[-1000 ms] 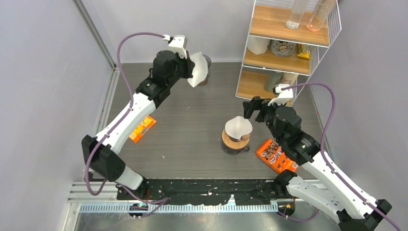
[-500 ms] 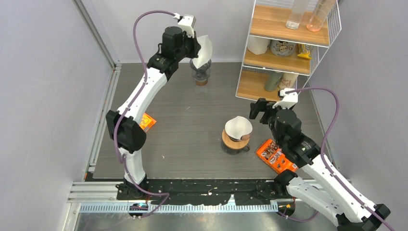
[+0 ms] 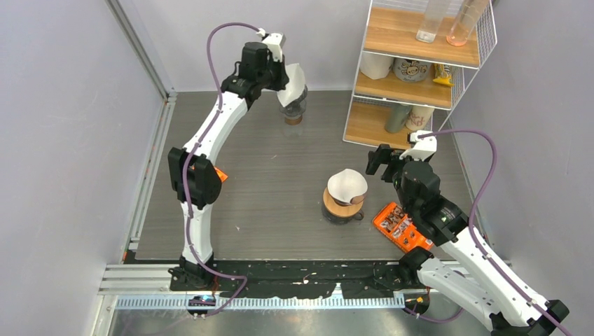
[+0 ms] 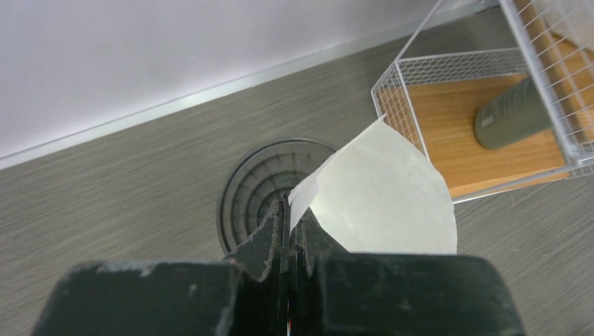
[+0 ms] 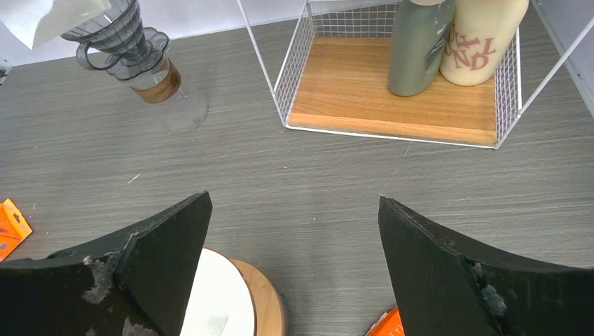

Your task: Place the coffee filter in the dripper

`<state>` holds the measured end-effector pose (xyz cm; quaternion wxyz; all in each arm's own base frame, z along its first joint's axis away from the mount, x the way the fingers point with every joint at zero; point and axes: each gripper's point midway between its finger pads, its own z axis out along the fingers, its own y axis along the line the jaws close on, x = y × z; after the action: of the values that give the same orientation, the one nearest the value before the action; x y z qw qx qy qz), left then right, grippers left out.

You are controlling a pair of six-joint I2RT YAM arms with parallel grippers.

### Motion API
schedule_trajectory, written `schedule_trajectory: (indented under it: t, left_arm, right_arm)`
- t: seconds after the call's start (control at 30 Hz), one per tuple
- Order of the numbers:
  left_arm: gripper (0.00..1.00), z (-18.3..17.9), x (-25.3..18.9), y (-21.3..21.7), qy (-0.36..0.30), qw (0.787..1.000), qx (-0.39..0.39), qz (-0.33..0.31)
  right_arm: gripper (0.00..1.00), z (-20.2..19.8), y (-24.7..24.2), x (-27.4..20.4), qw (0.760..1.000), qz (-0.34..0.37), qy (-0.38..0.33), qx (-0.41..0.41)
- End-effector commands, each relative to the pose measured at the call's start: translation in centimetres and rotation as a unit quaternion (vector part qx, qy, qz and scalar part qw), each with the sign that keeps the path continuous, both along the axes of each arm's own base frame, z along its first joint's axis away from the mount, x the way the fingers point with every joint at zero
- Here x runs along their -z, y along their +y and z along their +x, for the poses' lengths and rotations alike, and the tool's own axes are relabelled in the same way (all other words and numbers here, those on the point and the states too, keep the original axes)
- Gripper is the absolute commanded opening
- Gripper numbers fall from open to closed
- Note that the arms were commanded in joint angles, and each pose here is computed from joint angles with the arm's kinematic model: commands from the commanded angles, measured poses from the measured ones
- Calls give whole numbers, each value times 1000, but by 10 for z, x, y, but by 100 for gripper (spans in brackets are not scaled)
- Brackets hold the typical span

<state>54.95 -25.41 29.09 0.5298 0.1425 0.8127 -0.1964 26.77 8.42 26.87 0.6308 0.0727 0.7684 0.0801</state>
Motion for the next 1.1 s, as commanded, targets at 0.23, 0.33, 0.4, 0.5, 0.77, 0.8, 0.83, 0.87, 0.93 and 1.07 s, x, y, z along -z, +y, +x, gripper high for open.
schedule_trajectory:
  t: [0.23,0.33,0.4,0.5,0.77,0.8,0.83,0.87,0.93,1.07]
  left_arm:
    - [0,17,11,-2,4,1000,10,6]
    - [0,19,19,-2,10,1000,13,15]
    - [0,20,23,-2,12,1000,16,19]
    - [0,20,24,-2,12,1000,17,22]
    - [8,20,18,-2,8,1000,16,17]
    - [10,19,17,-2,8,1000,16,17]
    - [14,19,17,-2,8,1000,15,16]
    - [18,19,16,-2,8,1000,14,15]
    - [23,18,13,-2,8,1000,13,12]
    - [31,15,3,-3,5,1000,11,-1]
  right_arm:
    - [96,2,-5,-7,1000,1,-7,15]
    - [96,2,-7,-5,1000,-2,-4,18]
    - [96,1,-7,-6,1000,-2,-4,19]
    - [96,1,-8,-5,1000,-2,-3,19]
    - [95,0,-8,-6,1000,1,-1,18]
    - [95,-1,-8,-6,1000,1,-1,18]
    - [95,-1,-8,-6,1000,0,0,18]
    - [95,-2,-8,-6,1000,1,0,18]
    - [95,-2,-9,-8,1000,3,-2,18]
    - [96,-3,-6,-8,1000,2,-2,7]
